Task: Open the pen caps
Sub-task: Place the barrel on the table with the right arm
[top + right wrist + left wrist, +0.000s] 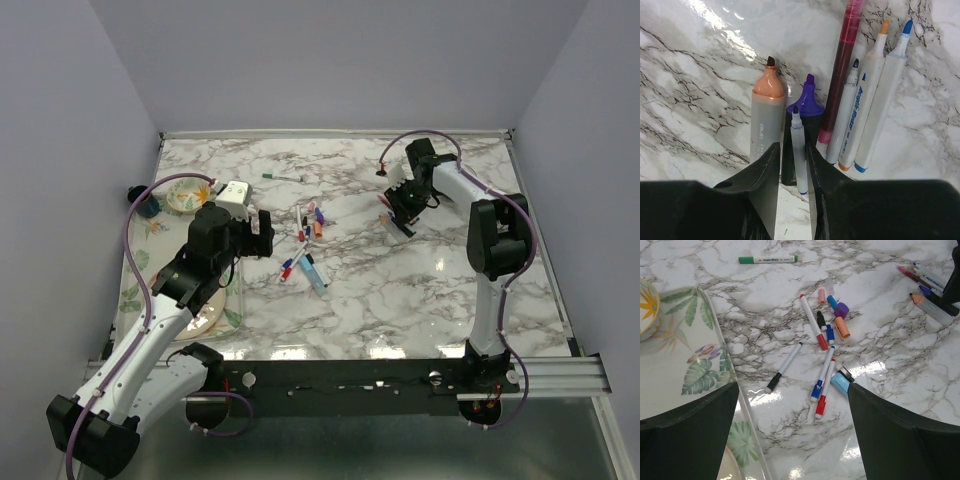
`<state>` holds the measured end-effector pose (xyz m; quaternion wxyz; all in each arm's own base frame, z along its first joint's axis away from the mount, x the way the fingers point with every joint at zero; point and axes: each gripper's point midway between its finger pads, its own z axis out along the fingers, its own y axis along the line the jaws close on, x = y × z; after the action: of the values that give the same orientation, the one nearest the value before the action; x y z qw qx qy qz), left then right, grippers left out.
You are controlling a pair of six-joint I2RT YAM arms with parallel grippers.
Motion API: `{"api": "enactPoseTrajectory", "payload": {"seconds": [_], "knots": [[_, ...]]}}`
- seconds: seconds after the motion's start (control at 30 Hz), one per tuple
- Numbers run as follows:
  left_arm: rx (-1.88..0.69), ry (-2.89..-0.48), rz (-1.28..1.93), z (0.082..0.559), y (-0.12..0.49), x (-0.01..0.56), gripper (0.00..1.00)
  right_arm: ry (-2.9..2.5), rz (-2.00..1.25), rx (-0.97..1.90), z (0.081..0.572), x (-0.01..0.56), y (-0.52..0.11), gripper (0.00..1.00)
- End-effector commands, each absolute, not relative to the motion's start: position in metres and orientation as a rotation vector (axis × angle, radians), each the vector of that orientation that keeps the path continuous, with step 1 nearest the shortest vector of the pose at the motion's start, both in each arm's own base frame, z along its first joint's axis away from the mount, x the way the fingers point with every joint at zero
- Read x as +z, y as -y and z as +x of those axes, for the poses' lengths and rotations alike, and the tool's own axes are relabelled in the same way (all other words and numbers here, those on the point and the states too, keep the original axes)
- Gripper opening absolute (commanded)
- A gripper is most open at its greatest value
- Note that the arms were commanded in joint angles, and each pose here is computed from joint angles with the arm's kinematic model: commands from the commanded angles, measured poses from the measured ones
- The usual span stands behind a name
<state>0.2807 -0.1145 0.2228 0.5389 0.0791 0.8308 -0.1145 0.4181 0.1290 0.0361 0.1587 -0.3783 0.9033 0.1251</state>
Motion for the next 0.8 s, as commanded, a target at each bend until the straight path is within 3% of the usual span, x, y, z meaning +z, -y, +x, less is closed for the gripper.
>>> {"api": "enactPoseTrajectory", "payload": {"seconds": [0.0, 0.13, 0.77], "knots": [[-0.276, -1.985, 0.210, 0.279, 0.115, 0.218, 0.99, -2.578, -1.073, 0.306, 0.423, 0.045, -0.121, 0.39], [-0.278, -1.985, 0.213, 0.280, 0.116, 0.217, 0.99, -2.569, -1.068, 0.274, 0.426, 0.050, -0.119, 0.43], [-0.289, -2.003, 0.223, 0.280, 0.119, 0.212, 0.99, -2.426, -1.013, 0.288, 0.412, 0.105, -0.124, 0.43]]}}
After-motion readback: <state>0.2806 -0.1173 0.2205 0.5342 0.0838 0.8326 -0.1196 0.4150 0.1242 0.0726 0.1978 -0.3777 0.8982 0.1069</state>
